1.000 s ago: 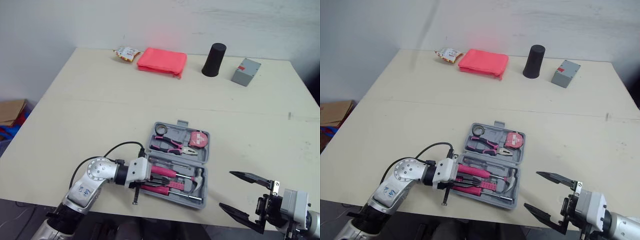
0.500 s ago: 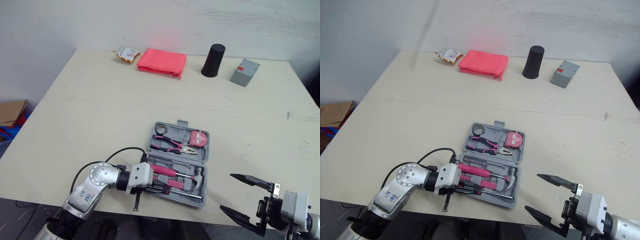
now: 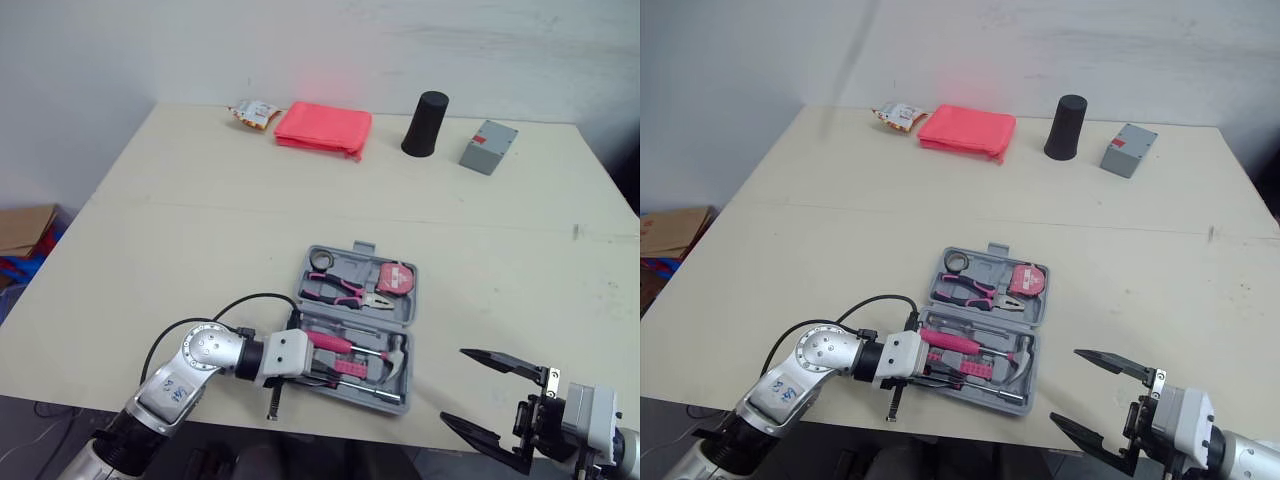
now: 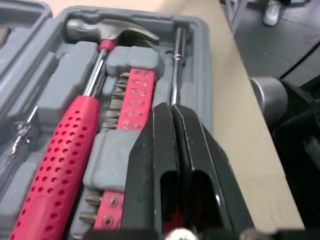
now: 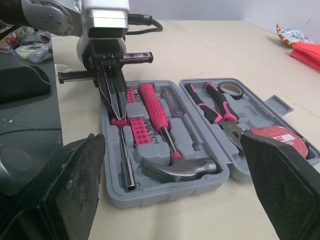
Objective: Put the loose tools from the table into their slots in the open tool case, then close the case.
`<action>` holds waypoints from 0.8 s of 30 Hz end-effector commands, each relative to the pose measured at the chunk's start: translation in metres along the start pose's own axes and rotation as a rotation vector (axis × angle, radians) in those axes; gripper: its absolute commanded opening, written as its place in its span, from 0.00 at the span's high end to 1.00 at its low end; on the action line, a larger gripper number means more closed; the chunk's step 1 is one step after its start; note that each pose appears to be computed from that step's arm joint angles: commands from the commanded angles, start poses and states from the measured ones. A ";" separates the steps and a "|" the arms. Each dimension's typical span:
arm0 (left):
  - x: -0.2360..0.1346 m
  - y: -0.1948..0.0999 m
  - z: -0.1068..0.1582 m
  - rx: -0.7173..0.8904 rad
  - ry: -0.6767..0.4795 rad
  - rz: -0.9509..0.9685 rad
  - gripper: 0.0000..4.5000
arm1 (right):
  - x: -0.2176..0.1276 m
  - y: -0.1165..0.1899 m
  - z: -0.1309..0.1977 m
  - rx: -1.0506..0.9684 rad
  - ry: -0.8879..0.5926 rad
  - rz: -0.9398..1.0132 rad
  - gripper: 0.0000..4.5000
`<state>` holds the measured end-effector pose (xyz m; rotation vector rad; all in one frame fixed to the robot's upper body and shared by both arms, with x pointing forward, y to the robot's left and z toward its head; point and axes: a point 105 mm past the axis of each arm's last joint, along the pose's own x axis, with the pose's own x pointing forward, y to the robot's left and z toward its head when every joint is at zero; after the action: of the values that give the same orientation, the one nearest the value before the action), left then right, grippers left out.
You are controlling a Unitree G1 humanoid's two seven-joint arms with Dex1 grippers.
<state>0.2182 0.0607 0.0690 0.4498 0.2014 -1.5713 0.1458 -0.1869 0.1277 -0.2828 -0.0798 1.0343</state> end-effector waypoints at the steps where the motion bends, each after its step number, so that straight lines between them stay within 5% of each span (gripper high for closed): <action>1: -0.004 -0.017 -0.060 -0.188 0.239 -0.008 0.99 | -0.003 -0.003 0.005 -0.027 -0.012 -0.019 0.00; 6: 0.000 -0.012 -0.034 -0.092 0.120 -0.012 0.99 | -0.003 -0.007 0.005 -0.026 -0.014 -0.045 0.00; 9: -0.011 0.001 0.008 -0.051 -0.112 0.032 0.99 | -0.004 -0.022 0.004 -0.023 0.007 -0.153 0.00; 11: -0.033 0.016 0.035 -0.109 -0.259 0.096 0.99 | -0.009 -0.042 -0.014 -0.018 0.183 -0.279 0.00; 16: -0.081 0.048 0.044 -0.207 -0.286 0.257 0.99 | 0.005 -0.051 -0.015 0.020 0.170 -0.287 0.00; 19: -0.107 0.070 0.030 -0.207 -0.233 0.409 1.00 | 0.009 -0.060 -0.025 0.024 0.240 -0.312 0.18; 24: -0.115 0.088 -0.012 -0.257 -0.059 0.516 1.00 | 0.027 -0.058 -0.053 0.052 0.345 -0.218 0.72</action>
<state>0.3019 0.1635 0.1226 0.1809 0.2016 -1.0557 0.2177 -0.2052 0.0976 -0.3756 0.1902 0.7403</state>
